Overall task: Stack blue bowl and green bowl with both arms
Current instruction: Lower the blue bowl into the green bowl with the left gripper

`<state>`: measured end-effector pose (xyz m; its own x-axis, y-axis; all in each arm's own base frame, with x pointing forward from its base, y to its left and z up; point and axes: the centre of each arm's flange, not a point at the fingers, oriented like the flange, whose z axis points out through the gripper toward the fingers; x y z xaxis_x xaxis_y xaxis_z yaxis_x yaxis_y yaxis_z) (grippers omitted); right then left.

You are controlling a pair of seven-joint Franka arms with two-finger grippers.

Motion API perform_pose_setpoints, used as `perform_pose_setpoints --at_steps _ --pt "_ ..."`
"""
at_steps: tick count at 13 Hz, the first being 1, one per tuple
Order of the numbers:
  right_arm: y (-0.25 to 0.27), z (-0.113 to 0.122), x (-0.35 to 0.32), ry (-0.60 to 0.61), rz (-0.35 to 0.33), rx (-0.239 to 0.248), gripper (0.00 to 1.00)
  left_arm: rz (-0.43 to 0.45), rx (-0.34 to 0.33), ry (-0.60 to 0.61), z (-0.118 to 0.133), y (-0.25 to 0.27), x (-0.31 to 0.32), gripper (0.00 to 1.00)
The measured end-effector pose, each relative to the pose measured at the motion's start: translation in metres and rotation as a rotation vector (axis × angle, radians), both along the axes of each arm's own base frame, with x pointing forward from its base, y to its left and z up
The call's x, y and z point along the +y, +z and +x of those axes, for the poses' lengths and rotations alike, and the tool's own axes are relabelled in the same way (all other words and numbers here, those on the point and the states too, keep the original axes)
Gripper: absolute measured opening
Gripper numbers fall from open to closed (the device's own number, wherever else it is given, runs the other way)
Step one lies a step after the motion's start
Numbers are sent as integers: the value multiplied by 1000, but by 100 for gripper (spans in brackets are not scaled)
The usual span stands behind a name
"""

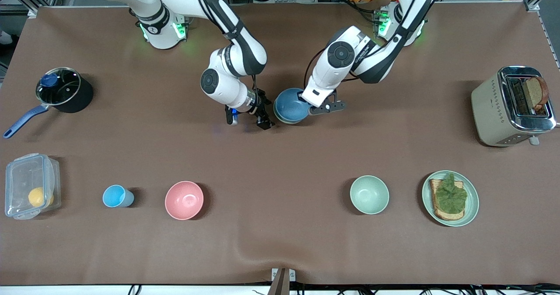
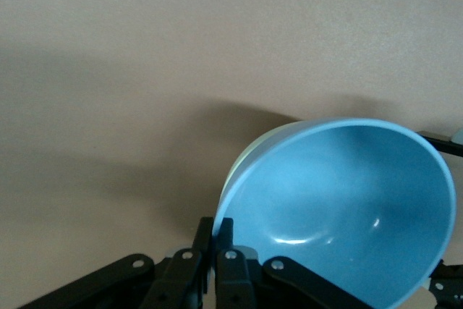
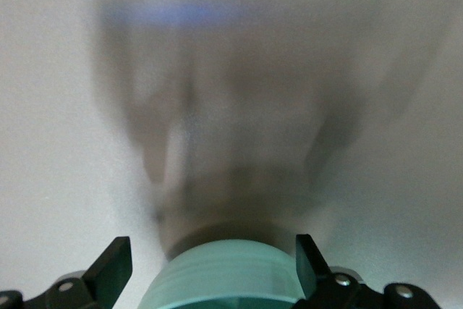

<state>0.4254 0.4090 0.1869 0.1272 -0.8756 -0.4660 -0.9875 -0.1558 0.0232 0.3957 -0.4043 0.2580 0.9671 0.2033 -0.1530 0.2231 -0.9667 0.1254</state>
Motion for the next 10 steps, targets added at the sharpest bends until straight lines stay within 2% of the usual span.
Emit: perform_pose_setpoints --at_steps 10 --pt "-1 0 0 1 -1 0 100 -10 15 1 -4 -22 -4 5"
